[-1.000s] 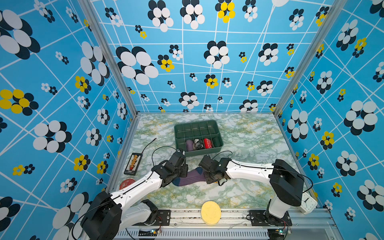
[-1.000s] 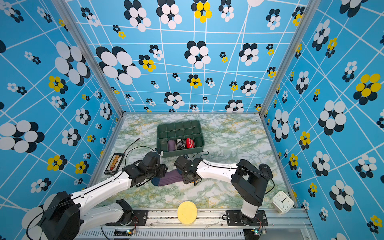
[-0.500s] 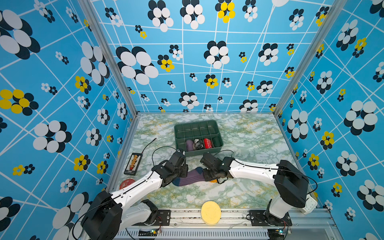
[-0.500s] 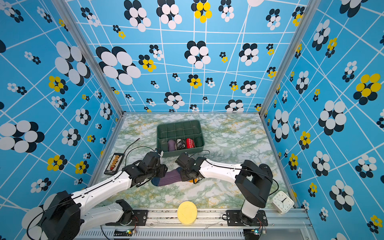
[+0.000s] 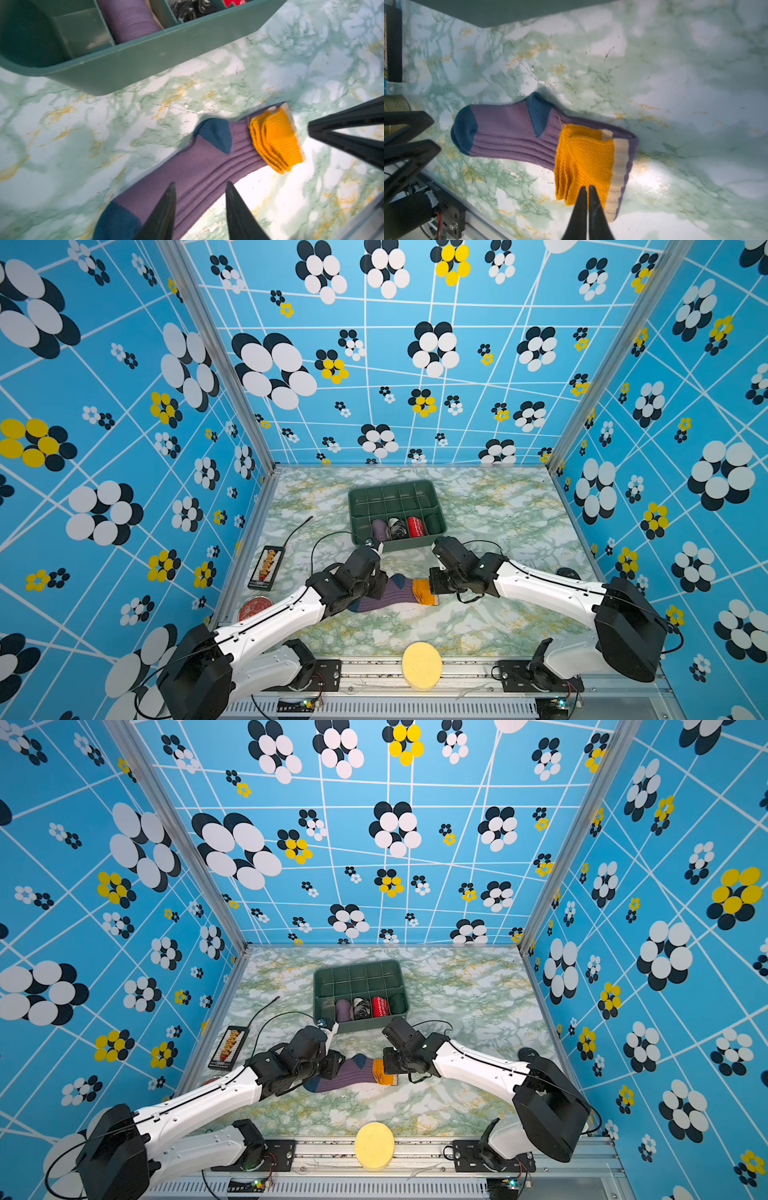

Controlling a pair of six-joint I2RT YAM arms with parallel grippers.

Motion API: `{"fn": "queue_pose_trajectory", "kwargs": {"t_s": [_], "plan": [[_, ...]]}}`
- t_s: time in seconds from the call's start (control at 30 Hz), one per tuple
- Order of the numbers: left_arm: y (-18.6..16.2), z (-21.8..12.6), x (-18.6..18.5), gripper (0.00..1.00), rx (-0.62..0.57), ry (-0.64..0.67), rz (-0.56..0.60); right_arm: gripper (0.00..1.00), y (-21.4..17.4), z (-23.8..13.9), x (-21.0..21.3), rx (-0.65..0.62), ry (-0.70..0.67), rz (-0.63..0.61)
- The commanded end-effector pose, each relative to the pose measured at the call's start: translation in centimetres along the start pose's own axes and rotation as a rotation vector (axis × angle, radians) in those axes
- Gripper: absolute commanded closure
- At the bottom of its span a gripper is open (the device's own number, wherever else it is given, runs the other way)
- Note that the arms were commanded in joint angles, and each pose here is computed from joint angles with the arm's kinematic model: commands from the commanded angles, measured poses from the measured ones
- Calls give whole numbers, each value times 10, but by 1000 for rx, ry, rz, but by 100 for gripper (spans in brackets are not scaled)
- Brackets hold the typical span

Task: Roll the socks
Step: 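Fold the yellow cuff over toward the heel with the right gripper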

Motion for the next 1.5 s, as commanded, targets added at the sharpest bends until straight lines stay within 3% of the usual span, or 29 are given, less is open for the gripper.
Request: {"fn": "queue_pose_trajectory", "kwargs": {"t_s": [0.0,0.33,0.6,0.83,1.17,1.27,1.47], "plan": [[13,2,-26,65,-9,-50,47,94,-17,5,13,74,109,19],[13,28,-56,70,39,-79,86,95,-24,26,23,129,181,52],[13,31,-62,88,50,-97,86,97,-35,45,11,178,131,80],[8,28,-68,94,58,-120,99,96,-36,61,3,198,101,108],[2,24,-74,96,48,-141,109,90,-8,14,21,71,213,89],[1,27,-72,96,52,-128,107,85,1,3,12,24,187,99],[-1,33,-73,97,53,-129,104,89,6,7,6,28,153,92]]}}
Point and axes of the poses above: each gripper's point midway between its finger pads, its own z axis out along the fingers, its own x axis along the line the jaws close on, y = z × x, the point moved 1 cm from there along -z, back along the fingers
